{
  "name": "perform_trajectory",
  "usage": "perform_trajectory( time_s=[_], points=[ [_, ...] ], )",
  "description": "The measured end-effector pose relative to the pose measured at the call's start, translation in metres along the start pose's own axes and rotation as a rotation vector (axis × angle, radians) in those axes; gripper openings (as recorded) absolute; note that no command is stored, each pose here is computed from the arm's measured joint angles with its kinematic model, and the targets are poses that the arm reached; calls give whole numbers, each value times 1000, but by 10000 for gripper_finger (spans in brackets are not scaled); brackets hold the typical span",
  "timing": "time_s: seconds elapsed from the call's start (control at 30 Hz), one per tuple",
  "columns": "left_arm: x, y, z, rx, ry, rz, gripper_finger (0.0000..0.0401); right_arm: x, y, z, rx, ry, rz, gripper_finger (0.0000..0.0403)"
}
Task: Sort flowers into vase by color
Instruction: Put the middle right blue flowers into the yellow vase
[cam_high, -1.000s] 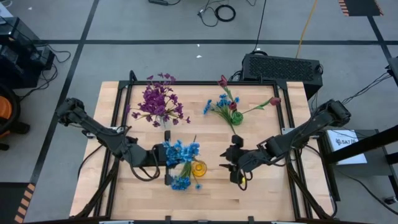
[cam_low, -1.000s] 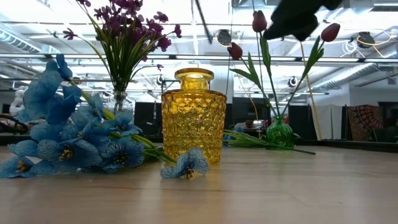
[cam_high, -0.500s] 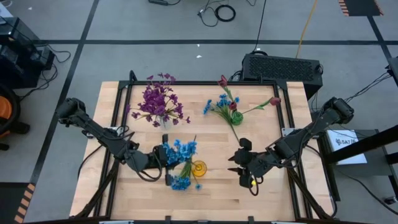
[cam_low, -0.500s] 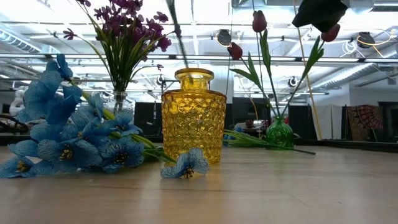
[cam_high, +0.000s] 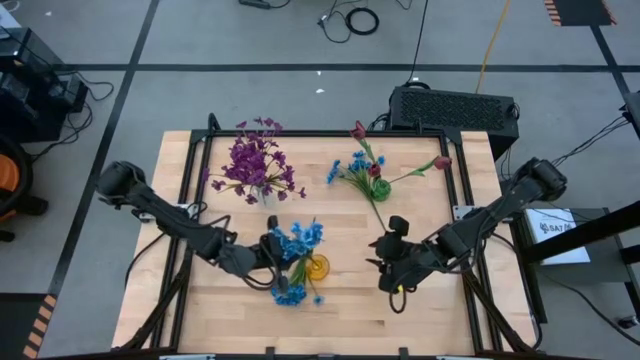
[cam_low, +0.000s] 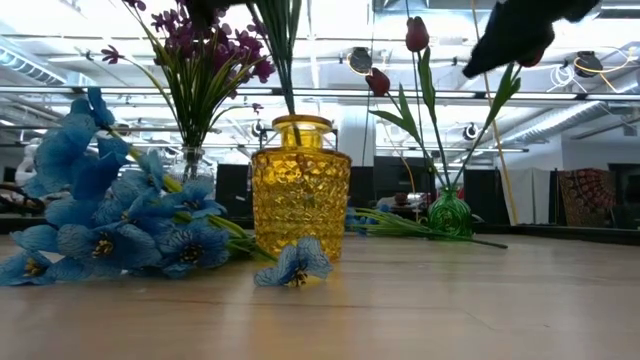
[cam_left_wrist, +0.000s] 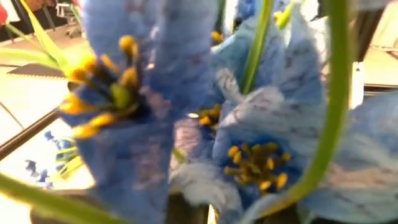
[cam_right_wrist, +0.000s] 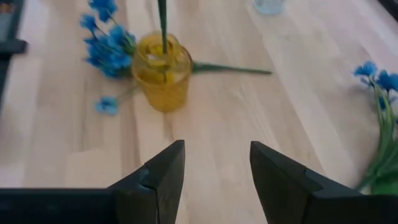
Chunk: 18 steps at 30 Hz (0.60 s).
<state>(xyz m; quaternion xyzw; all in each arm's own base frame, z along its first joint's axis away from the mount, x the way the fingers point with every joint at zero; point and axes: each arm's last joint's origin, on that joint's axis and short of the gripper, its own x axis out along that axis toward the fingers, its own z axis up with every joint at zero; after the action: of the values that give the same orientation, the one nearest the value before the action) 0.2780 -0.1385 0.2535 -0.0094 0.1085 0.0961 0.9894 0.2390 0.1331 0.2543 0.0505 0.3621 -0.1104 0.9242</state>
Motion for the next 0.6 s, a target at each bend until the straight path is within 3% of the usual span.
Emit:
perform_trajectory(
  time_s=[0.37,0.6],
  points=[
    [9,-1,-9,-53,23,14,178,6,-6,-8,18,79,-74,173],
    [1,-9,-14,-19,49,10,266,6,-7,-9,31,85,-80,173]
  ],
)
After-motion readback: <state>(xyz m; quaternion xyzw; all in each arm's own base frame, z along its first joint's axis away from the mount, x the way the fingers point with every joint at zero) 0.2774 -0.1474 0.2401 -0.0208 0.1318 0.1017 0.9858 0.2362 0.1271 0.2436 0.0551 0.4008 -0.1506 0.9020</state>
